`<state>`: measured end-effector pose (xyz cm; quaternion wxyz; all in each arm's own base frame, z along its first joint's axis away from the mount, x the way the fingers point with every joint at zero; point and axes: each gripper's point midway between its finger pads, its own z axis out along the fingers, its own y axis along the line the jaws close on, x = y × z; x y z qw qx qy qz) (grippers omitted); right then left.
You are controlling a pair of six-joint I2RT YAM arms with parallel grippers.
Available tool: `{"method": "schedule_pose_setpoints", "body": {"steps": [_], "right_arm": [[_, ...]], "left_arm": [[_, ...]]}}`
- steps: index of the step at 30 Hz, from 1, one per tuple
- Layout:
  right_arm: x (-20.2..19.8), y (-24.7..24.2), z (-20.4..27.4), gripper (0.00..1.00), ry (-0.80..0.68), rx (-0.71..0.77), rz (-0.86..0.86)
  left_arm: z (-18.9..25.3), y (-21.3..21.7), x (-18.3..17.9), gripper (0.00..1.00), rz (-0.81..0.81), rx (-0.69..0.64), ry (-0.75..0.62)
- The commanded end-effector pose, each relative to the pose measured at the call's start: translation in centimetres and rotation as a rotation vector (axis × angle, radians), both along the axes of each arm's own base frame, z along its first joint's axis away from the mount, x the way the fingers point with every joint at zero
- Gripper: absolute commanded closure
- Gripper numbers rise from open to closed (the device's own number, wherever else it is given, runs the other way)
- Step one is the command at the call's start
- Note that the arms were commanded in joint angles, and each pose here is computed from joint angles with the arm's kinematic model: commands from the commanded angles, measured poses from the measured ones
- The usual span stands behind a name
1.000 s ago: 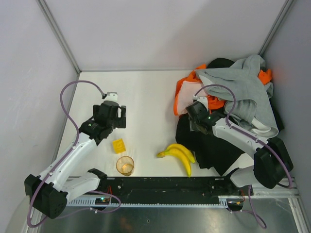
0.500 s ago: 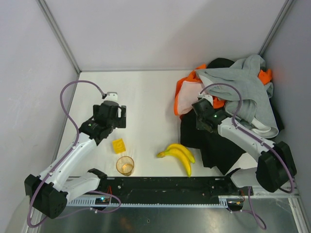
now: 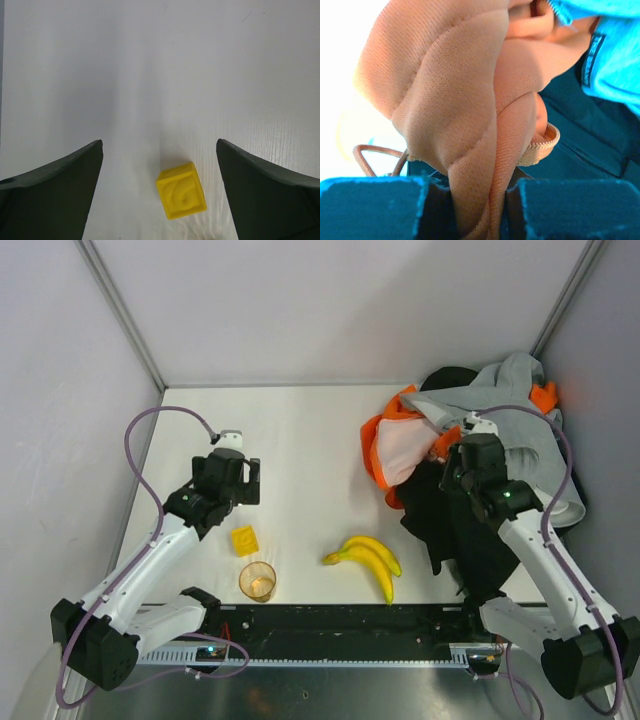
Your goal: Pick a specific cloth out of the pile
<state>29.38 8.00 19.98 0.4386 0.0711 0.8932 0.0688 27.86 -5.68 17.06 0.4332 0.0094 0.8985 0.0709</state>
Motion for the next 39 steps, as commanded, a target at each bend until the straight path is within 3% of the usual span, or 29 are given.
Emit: {"method": "schedule_pose_setpoints", "body": {"steps": [1, 10, 16, 20, 25, 32, 36, 39], "right_arm": [[2.6, -1.4, 9.2, 1.00, -0.304, 0.056, -0.004], [6.5, -4.9, 16.8, 1.00, -0.462, 0.042, -0.059], [9.6, -6.8, 16.7, 1.00, -0.449, 0.047, -0.113], [11.9, -8.9, 12.2, 1.00, -0.319, 0.051, -0.179], [14.7, -10.1, 2.3, 1.00, -0.051, 0.092, -0.219], [15.1, -9.4, -9.8, 1.00, 0.288, 0.137, -0.219], [14.2, -9.1, -13.3, 1.00, 0.418, 0.136, -0.200], [13.8, -9.0, -13.0, 1.00, 0.435, 0.133, -0.190]], "left_arm": [[0.3, -0.3, 0.3, 0.00, -0.018, -0.001, -0.024], [0.3, -0.4, 0.4, 0.00, -0.022, -0.004, -0.024], [0.2, -0.5, 0.4, 0.00, -0.027, -0.005, -0.022], [0.1, -0.6, 0.5, 0.00, -0.031, -0.007, -0.021], [0.1, -0.7, 0.5, 0.00, -0.035, -0.007, -0.018], [0.0, -0.8, 0.6, 0.00, -0.038, -0.005, -0.014], [-0.1, -0.8, 0.6, 0.00, -0.040, -0.006, -0.012], [0.0, -0.9, 0.6, 0.00, -0.043, -0.008, -0.014]]}}
